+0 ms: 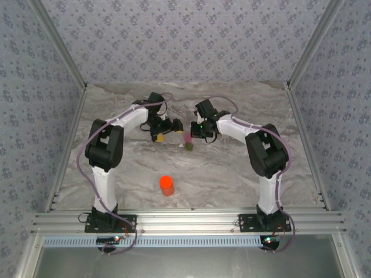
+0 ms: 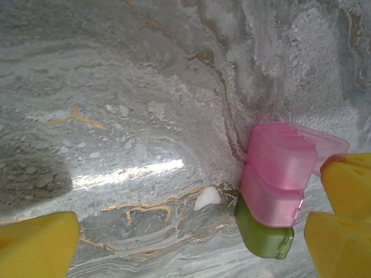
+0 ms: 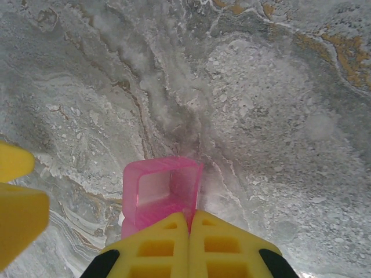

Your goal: Sort the pills into containers

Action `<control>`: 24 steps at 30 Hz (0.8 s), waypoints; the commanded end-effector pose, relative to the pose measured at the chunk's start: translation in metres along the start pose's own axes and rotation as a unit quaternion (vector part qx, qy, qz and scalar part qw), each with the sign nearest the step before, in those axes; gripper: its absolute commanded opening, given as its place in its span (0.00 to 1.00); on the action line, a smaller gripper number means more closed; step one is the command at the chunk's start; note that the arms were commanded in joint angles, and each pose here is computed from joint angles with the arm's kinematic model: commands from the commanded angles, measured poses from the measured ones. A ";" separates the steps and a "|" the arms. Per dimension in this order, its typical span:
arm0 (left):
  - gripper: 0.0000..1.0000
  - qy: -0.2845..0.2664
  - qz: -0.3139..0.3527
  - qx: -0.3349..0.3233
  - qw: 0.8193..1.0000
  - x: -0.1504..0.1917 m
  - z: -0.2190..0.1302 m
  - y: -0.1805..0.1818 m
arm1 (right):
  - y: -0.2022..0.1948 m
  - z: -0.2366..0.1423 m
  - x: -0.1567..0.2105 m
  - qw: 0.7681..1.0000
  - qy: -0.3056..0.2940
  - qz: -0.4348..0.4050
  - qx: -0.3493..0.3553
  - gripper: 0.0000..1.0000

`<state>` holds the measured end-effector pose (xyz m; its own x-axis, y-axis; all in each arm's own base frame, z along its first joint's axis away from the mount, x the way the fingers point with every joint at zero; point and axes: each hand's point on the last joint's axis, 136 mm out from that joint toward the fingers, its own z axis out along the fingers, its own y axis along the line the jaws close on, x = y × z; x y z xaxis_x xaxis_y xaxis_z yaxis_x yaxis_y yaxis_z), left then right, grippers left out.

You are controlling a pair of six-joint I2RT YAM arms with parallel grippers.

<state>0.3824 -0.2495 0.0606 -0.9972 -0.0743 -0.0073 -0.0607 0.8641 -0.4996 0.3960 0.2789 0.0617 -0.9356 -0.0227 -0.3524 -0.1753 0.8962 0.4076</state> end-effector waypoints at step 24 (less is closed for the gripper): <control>1.00 0.007 0.049 -0.094 0.994 0.010 0.003 0.018 | 0.022 -0.019 -0.013 0.999 -0.030 0.010 -0.036 0.00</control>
<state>0.3724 -0.2385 0.0506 -0.9994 -0.0222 -0.0257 -0.0105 0.9227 -0.3854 0.4008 0.2872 0.0871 -0.9170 0.0120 -0.3987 -0.1867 0.8705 0.4554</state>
